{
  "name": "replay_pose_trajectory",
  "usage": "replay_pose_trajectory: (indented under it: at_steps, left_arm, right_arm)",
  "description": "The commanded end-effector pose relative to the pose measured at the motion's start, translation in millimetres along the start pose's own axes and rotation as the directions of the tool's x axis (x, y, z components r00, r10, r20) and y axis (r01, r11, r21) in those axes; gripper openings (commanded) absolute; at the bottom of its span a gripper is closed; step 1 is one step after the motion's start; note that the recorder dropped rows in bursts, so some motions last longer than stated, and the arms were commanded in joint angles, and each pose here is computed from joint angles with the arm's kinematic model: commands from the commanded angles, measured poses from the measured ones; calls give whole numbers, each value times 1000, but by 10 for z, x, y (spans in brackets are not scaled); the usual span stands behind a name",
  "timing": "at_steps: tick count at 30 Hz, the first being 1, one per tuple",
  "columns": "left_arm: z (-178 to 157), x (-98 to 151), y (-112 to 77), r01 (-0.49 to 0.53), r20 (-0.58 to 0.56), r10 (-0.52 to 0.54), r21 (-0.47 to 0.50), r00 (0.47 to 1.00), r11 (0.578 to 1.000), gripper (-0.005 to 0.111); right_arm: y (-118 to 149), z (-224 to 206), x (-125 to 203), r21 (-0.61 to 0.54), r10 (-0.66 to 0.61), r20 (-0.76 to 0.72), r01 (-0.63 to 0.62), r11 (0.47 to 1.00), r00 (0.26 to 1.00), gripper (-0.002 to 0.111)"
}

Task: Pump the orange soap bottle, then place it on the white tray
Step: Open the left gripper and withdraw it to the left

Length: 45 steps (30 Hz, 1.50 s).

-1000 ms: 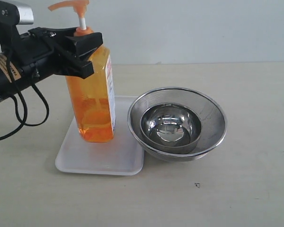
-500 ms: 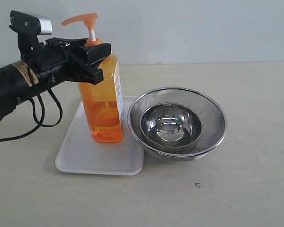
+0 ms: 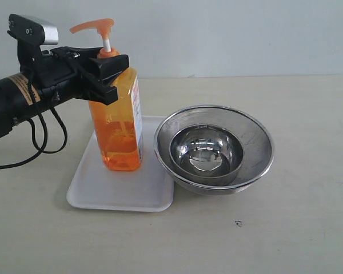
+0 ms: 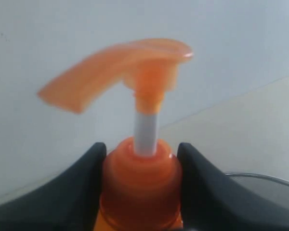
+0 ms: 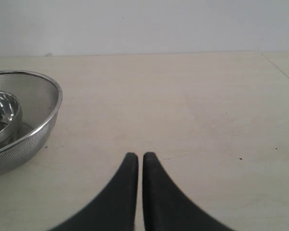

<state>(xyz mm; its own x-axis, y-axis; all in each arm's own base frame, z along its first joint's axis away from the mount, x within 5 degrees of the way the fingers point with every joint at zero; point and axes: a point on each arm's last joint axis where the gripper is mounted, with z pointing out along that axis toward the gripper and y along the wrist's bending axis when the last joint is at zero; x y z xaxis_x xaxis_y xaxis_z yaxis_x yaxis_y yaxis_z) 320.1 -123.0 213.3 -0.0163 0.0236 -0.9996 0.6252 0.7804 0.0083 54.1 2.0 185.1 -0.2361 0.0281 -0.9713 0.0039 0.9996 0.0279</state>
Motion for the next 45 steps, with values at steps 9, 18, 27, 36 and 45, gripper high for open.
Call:
replay_pose_trajectory:
  at_steps: [9,18,27,36,45]
  left_arm:
    - [9,-128,-1,22,84,-23,14,996,1000,7]
    - [12,-95,10,23,48,-23,1,999,1000,68]
    - [-58,-75,12,43,-44,-45,-37,998,998,85]
    - [-531,-243,-226,64,-146,-64,-7,987,998,85]
    - [-1080,-276,-655,72,-163,-38,212,986,975,85]
  right_arm:
    - [1,2,7,-1,5,7,-5,1000,1000,1]
    - [1,2,7,-1,5,7,-5,1000,1000,1]
    - [1,2,7,-1,10,7,-10,1000,1000,1]
    - [1,2,7,-1,10,7,-10,1000,1000,1]
    - [1,2,7,-1,10,7,-10,1000,1000,1]
